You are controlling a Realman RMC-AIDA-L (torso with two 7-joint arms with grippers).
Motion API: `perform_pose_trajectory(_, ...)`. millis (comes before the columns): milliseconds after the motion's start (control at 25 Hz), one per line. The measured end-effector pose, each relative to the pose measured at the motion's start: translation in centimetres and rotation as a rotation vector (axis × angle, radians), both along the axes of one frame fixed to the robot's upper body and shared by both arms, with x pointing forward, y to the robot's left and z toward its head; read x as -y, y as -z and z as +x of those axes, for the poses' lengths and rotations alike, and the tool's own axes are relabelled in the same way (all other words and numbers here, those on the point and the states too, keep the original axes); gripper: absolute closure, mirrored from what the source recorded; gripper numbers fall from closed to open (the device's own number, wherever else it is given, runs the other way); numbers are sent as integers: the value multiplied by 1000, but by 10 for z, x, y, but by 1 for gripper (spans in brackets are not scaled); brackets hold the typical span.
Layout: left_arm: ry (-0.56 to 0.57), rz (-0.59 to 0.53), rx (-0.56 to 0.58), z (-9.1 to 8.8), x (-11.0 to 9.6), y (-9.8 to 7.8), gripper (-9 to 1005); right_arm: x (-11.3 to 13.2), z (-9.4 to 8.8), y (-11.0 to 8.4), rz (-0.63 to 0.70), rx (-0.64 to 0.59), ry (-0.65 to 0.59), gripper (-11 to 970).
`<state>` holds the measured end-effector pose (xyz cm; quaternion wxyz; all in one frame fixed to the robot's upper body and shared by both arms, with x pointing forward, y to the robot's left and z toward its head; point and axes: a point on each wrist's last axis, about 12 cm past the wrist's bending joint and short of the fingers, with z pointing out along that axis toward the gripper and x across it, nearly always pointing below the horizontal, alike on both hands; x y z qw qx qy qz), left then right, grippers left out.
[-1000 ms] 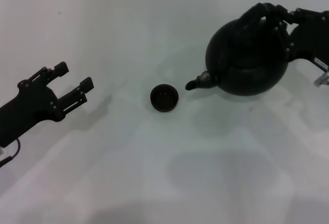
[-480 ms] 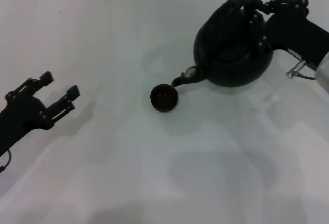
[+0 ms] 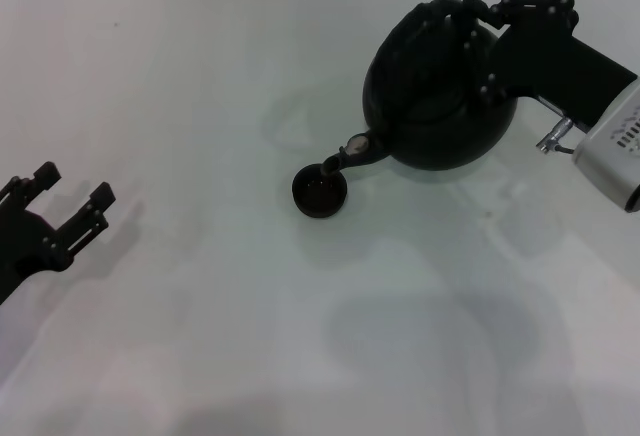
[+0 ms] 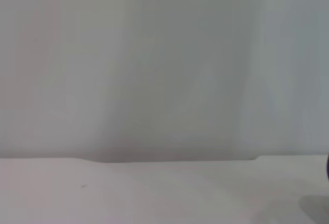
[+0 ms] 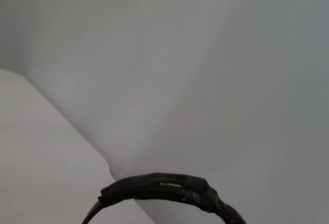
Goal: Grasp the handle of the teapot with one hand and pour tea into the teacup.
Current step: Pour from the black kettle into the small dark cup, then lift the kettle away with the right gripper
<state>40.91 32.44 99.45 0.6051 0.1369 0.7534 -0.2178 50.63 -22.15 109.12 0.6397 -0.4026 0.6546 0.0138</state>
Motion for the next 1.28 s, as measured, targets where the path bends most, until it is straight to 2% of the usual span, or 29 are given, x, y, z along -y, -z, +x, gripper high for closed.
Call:
perform_pose_trajectory(680, -18, -4, -7, -2, -2, 2, 221, -15, -3, -5, -159, 77, -14, 860)
perform_pose_trajectory(880, -9, -13, -14, 3, 2, 3, 221, -25, -6, -5, -231, 99, -26, 861)
perform_pose_trajectory(1280, -7, -17, -22, 6, 3, 4, 223, -27, -7, -8, -266, 127, -36, 863)
